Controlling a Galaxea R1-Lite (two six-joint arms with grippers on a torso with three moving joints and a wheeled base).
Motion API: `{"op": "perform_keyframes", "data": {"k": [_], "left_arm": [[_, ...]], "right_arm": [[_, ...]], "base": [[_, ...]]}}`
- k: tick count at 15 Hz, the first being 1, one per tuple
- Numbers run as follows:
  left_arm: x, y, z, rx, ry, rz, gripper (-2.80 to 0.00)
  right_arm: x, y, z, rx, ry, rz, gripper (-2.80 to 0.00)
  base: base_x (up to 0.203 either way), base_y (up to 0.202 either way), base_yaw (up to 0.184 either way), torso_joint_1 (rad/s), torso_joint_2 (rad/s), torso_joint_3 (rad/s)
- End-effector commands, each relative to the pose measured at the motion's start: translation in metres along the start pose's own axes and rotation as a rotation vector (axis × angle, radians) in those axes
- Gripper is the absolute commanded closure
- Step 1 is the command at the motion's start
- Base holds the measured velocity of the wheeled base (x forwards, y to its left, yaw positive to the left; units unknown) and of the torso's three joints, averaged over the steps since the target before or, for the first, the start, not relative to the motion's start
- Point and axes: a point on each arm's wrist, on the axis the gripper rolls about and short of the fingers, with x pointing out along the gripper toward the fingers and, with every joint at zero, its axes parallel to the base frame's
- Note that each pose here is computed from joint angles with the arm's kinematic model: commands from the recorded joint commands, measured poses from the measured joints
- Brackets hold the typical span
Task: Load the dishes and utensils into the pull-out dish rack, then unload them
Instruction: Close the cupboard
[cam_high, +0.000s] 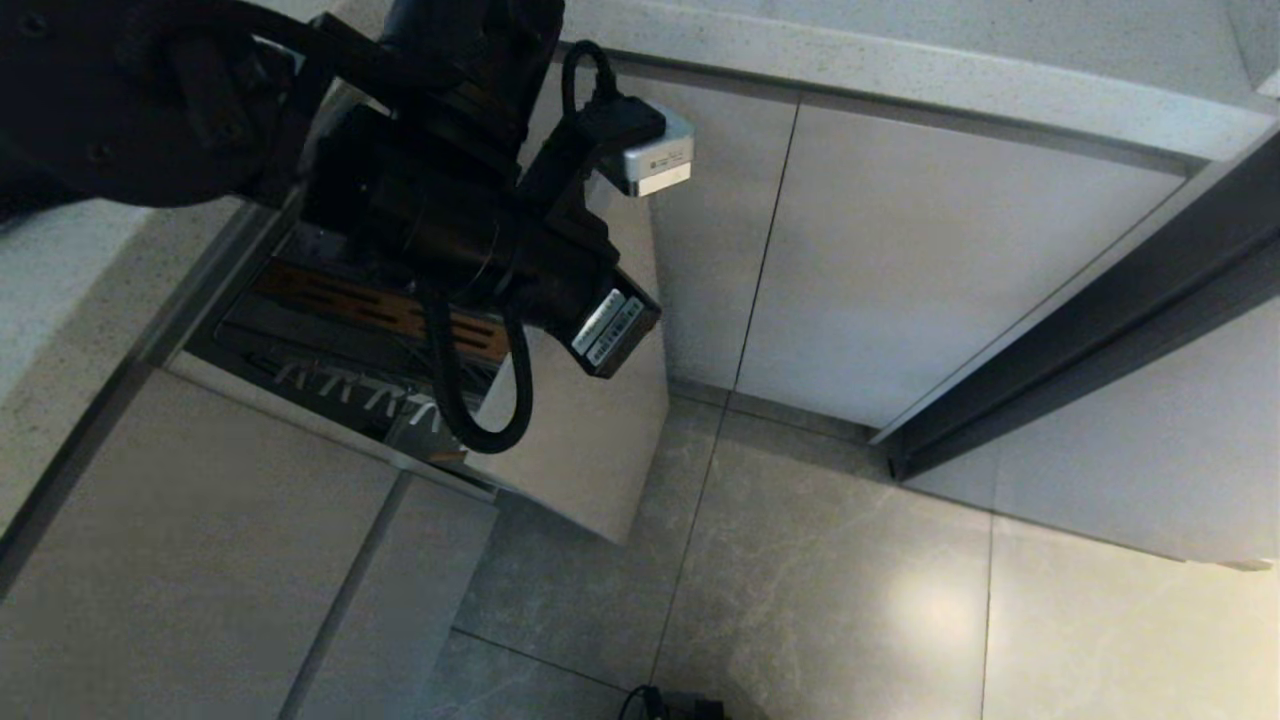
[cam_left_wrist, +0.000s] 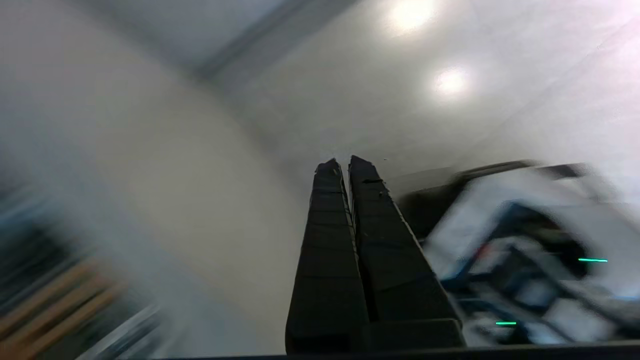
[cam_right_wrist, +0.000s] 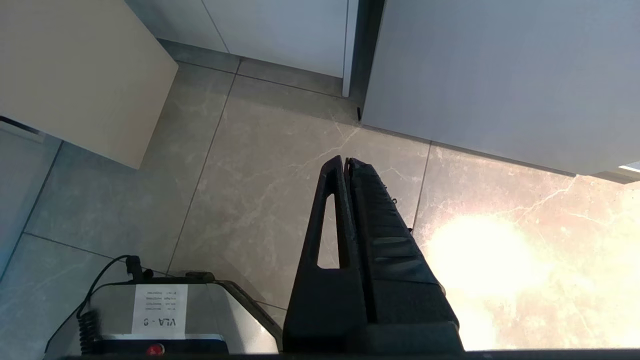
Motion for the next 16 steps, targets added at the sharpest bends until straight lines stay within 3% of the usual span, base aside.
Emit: {"op": "perform_keyframes", "data": {"k": [1,11,16], "left_arm": [[-0.0034,0.0056,-0.0028,0.045,0.053,0.105,0.0],[0.0007,0.0089,-0.0066,0.131,0.173,0.275,0.0],[0.0023,0.0092,-0.0075,0.134,0.195,0.302,0.0]], "right_arm": [[-0.0001,0.0,0.0,0.0,-0.001,0.0,0.0],[-0.0001,0.0,0.0,0.0,-0.001,0.0,0.0],[-0.0001,0.0,0.0,0.0,-0.001,0.0,0.0]], "base": [[0.0,0.0,0.0,0.0,0.0,0.0],[0.0,0.0,0.0,0.0,0.0,0.0],[0.0,0.0,0.0,0.0,0.0,0.0]]}}
